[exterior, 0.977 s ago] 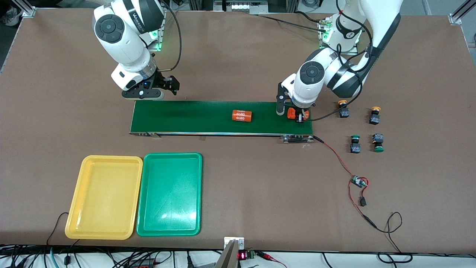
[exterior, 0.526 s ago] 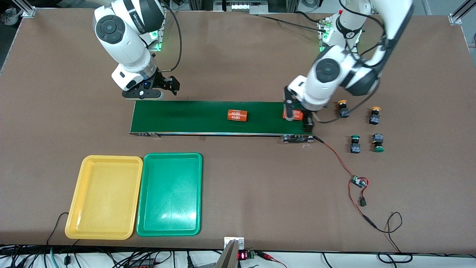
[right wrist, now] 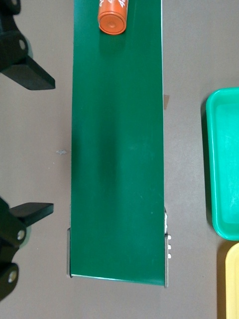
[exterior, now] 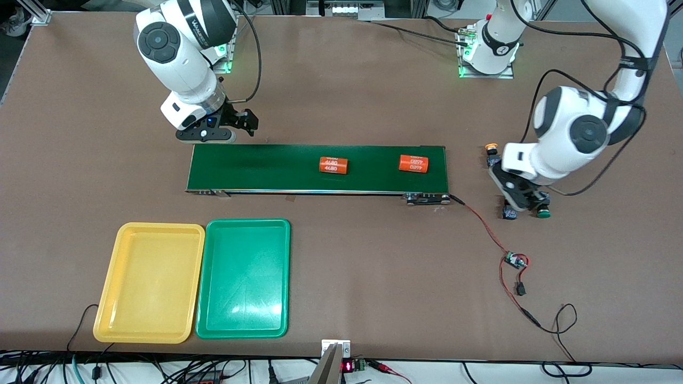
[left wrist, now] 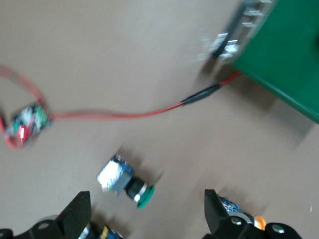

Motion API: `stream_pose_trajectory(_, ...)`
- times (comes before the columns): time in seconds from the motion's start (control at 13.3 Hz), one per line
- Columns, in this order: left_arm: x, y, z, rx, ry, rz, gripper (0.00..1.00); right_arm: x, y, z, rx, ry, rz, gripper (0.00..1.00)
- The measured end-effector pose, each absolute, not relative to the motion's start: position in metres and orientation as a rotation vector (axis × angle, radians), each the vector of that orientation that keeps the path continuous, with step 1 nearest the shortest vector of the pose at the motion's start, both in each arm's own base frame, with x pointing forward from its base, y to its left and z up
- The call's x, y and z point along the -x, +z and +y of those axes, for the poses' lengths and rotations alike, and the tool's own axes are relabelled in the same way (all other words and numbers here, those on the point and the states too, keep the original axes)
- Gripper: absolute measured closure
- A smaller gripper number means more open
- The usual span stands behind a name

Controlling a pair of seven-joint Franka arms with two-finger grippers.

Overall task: Sort buttons by color to trays
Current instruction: 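Grasp a green-cap push button with the left gripper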

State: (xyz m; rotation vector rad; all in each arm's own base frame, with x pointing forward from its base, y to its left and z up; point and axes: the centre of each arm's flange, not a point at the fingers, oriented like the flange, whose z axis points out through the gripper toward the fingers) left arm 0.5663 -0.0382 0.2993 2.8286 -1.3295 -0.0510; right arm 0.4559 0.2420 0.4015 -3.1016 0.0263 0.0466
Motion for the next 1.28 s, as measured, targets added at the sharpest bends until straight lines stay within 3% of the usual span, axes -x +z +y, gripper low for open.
stream_pose_trajectory(0.45,-0.584,0.265,0.005,-3.073,-0.108,-0.459,0.00,-0.456,0.401,0.242,3.102,0.047,0.027,0.00)
stream_pose_trajectory(1.28,-0.602,0.184,0.022,-2.970,-0.233,-0.156,0.00,-0.456,0.401,0.242,3.102,0.047,0.029,0.00)
